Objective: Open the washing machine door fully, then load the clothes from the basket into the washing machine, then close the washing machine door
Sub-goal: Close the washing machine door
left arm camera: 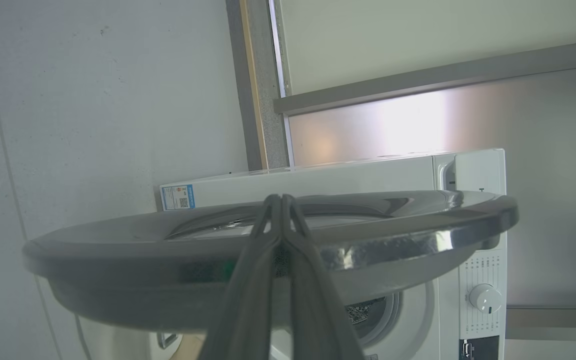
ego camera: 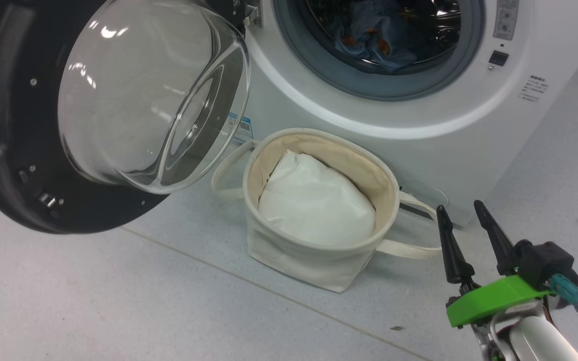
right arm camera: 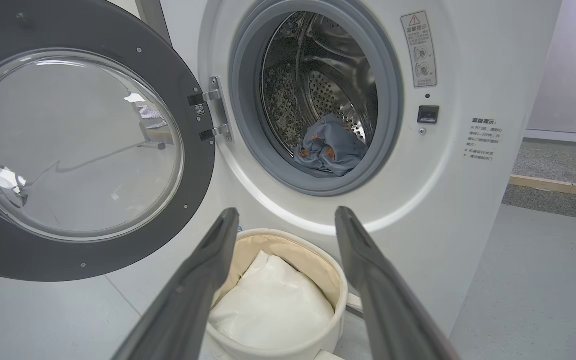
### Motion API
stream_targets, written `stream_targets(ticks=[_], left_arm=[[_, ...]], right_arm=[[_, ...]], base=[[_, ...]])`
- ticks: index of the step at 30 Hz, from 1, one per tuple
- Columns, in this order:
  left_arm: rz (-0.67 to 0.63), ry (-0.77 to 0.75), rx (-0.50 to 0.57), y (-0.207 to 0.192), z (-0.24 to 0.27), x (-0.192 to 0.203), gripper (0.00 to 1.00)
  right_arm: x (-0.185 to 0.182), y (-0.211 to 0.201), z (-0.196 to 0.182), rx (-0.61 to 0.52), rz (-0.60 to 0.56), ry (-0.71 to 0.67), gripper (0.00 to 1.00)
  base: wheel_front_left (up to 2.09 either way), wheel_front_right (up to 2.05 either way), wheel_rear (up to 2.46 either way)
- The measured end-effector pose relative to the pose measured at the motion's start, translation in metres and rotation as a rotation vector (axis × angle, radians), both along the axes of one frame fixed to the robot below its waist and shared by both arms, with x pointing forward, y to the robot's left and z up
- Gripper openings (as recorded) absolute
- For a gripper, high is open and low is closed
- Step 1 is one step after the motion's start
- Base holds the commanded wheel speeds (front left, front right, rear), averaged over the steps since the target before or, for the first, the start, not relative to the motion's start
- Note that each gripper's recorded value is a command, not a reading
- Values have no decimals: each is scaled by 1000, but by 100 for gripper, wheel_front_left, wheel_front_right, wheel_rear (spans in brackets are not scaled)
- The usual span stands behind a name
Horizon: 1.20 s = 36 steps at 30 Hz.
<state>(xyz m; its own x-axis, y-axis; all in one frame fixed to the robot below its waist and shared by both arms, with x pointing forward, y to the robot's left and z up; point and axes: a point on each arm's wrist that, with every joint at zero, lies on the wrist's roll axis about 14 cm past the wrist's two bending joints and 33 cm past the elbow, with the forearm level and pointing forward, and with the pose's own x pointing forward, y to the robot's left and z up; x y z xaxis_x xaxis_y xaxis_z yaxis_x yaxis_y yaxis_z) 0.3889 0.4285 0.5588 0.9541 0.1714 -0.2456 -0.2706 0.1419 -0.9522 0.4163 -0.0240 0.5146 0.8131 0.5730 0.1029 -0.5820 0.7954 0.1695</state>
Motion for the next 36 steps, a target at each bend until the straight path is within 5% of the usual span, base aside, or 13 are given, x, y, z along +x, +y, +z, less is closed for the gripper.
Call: stream_targets(ticks=[13, 36], left_arm=[[-248, 94, 1, -53, -18, 8, 0], [-734, 34, 62, -196, -4, 14, 0]], right_arm=[[-5, -3, 10, 8, -14, -22, 100], [-25, -11, 10, 61, -65, 6, 100]], base=[[0, 0, 0], [0, 0, 0]])
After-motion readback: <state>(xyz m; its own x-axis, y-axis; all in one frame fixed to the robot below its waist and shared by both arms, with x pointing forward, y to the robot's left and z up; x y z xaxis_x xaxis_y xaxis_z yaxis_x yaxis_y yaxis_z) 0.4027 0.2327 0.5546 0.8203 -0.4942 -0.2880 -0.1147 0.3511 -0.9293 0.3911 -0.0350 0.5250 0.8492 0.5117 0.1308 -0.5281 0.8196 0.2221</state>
